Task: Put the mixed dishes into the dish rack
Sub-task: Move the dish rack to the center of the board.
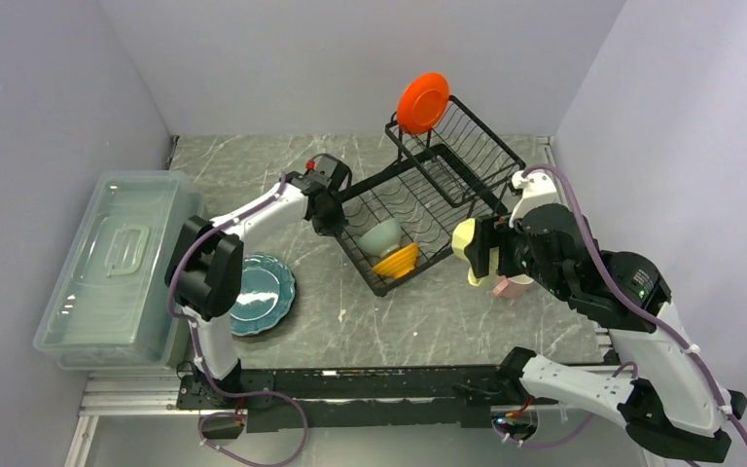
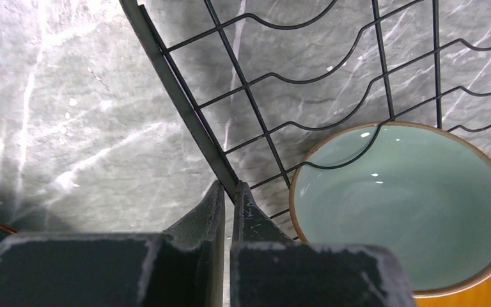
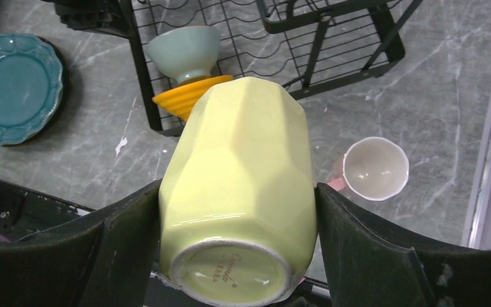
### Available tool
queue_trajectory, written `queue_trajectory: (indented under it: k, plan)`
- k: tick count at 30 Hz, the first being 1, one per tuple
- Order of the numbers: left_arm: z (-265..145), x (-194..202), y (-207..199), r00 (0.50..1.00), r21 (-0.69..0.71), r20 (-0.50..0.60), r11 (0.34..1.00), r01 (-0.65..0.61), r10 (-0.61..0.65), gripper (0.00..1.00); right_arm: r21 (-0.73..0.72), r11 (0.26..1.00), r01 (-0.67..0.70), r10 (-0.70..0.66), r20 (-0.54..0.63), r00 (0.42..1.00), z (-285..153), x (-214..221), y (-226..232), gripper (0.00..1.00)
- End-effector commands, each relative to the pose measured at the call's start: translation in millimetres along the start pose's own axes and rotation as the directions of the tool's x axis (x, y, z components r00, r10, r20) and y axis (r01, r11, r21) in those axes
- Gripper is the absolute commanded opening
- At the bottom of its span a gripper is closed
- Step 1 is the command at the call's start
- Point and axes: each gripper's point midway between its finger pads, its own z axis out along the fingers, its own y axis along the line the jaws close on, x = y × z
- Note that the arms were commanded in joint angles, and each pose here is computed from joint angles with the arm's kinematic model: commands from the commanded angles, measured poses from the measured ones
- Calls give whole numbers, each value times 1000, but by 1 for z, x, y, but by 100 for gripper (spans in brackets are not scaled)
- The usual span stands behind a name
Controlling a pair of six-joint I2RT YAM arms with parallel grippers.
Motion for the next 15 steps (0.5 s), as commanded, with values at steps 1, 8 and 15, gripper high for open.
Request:
queue_trajectory:
  k: [1,8,15]
  plan:
    - [-24,-8,11,988,15,-21,989,-150,150,0,37,997,-63,58,120,991,-15,-32,-10,48]
    - [-18,-33,33,986,-39,-26,986,-163,162,0,127,989,-71,58,104,993,-17,-27,-26,48]
    - [-8,-65,38,987,-68,-21,984,-163,162,0,126,989,-76,65,90,994,-15,-22,-25,48]
